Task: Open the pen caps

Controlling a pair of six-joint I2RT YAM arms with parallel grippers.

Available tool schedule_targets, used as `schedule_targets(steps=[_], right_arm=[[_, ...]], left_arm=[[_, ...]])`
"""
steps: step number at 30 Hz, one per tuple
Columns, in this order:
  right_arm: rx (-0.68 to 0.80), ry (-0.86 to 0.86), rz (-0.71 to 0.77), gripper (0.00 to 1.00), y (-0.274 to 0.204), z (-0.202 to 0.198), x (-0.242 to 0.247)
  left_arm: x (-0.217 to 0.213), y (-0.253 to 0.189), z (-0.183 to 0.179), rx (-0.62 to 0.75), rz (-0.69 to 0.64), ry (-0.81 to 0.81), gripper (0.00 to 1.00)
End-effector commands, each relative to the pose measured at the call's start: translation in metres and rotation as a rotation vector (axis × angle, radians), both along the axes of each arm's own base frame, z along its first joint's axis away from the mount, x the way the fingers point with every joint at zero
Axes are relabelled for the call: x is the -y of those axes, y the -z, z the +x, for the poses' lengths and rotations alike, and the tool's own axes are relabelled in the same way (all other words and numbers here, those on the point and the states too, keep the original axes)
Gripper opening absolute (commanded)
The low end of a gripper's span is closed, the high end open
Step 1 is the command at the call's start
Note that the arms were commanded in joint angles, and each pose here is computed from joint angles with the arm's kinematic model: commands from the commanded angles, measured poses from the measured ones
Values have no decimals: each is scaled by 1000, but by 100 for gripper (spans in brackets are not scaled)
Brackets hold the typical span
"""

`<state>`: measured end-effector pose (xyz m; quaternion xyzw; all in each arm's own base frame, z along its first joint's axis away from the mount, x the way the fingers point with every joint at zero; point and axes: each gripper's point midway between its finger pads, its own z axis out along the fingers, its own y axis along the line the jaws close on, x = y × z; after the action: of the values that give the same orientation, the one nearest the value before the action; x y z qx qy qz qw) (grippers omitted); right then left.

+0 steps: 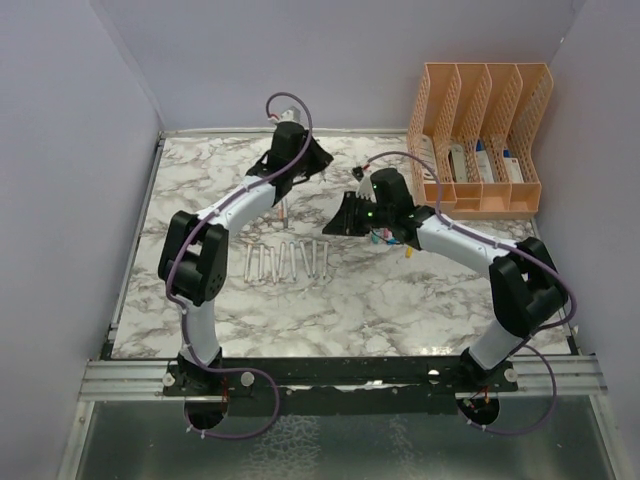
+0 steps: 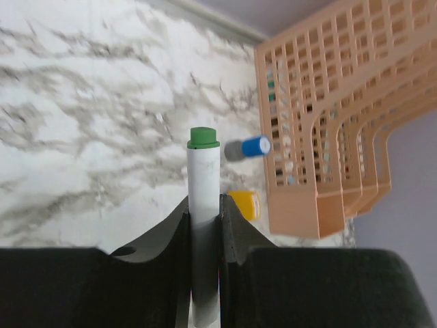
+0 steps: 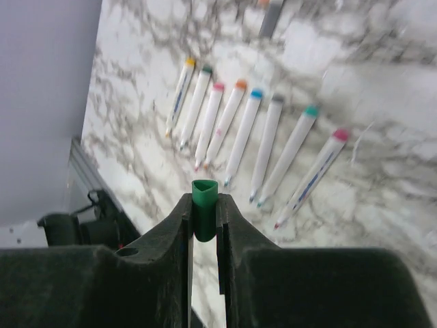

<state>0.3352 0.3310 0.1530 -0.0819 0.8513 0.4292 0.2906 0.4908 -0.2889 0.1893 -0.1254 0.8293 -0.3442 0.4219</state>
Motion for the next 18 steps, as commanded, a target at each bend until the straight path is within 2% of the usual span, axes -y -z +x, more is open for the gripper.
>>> schedule_targets(steps=[1, 5, 12, 15, 18], right_arm=[[-86, -80, -70, 1, 12, -44, 7], [-59, 1, -219, 1, 26, -34, 31], [19, 146, -626, 1, 65, 6, 92], [39, 189, -715, 1, 72, 19, 107], [37, 196, -748, 1, 80, 27, 110]], left_arm=[[-31, -26, 43, 106, 35, -95, 0], [-35, -22, 35, 88, 45, -74, 0], [-36, 1, -27, -12, 65, 65, 0], [-48, 25, -59, -74, 106, 88, 0], [-63, 21, -86, -79, 132, 78, 0]])
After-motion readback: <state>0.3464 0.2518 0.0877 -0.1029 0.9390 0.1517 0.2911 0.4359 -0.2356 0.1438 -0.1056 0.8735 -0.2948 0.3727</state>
